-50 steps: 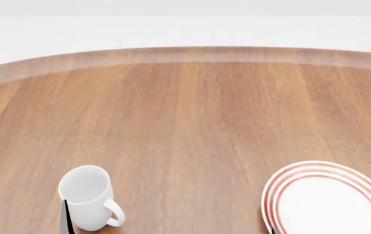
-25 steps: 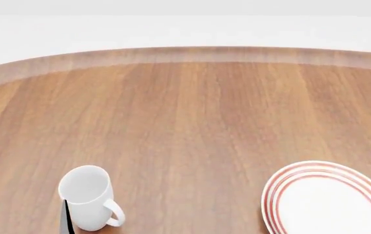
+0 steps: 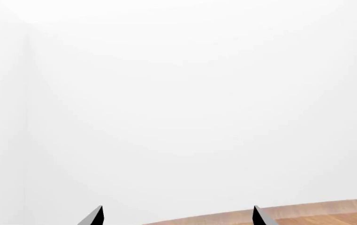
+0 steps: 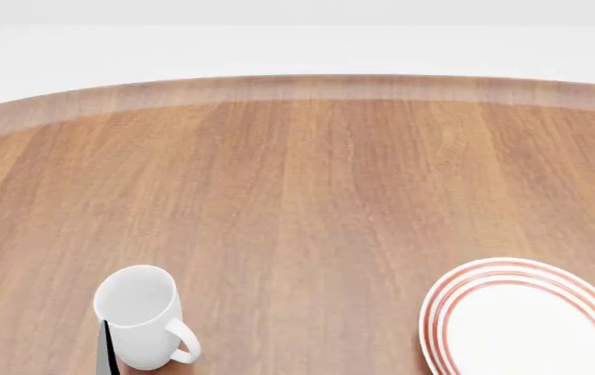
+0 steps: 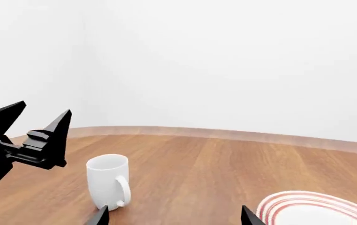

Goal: Pick up the red mug and put it on the plate

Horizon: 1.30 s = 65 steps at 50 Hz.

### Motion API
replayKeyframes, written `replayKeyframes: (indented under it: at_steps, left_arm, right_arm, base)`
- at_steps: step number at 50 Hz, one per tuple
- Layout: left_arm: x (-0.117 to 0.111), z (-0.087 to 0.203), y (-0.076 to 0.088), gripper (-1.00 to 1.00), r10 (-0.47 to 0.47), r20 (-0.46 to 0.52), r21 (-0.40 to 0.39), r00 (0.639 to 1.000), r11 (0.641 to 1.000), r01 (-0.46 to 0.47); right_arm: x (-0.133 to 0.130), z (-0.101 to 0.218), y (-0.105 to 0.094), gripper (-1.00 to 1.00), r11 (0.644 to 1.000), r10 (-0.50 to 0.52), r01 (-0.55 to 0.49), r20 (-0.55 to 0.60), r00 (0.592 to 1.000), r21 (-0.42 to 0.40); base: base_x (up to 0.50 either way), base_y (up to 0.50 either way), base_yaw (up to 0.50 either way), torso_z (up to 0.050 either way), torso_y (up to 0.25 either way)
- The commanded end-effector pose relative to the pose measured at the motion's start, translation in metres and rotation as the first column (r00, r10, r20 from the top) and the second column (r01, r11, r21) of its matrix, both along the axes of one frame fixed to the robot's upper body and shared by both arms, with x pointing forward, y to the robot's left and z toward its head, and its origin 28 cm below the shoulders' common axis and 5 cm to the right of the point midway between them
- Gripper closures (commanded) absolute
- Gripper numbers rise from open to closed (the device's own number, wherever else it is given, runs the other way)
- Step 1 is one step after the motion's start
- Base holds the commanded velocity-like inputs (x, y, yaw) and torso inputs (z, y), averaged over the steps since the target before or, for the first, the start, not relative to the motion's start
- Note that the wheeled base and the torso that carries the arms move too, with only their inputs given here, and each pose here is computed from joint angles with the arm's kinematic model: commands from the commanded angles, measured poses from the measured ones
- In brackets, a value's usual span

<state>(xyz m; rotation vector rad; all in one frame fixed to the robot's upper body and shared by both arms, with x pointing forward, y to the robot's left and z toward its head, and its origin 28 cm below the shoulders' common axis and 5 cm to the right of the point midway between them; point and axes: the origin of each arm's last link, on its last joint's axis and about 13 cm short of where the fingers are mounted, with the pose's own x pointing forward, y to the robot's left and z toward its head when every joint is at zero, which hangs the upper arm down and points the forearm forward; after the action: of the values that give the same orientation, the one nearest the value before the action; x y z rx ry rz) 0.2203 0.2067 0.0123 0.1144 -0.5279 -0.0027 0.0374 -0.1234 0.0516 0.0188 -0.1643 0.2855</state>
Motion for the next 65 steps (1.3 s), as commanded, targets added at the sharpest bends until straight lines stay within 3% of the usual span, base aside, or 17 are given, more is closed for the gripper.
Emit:
replayKeyframes:
  at_steps: [1, 10, 24, 65]
  left_arm:
    - [0.0, 0.0, 0.0, -1.0, 0.0, 0.001, 0.001, 1.0, 1.0, 0.0]
    - [0.0, 0.0, 0.0, -1.0, 0.001, 0.001, 0.001, 1.0, 1.0, -0.001]
    - [0.0, 0.0, 0.0, -1.0, 0.003, 0.0, 0.0, 1.0, 1.0, -0.003]
    - [0.0, 0.0, 0.0, -1.0, 0.002, 0.003, 0.002, 1.0, 1.0, -0.002]
  right_arm:
    - [-0.01, -0.012, -0.004, -1.0, 0.999, 0.029, -0.028, -0.007, 1.0, 0.027]
    - [-0.009, -0.021, -0.003, -1.0, 0.998, 0.046, -0.046, -0.013, 0.999, 0.051]
    - [-0.012, -0.044, -0.004, -1.0, 0.999, 0.047, -0.047, -0.065, 0.997, 0.006]
    - [-0.029, -0.065, -0.007, -1.0, 0.999, 0.049, -0.051, -0.13, 0.99, -0.013]
  base:
    - [0.0, 0.0, 0.0, 0.0, 0.0]
    - [0.0, 0.0, 0.0, 0.0, 0.0]
    - [0.0, 0.0, 0.0, 0.0, 0.0]
    - [0.0, 0.0, 0.0, 0.0, 0.0]
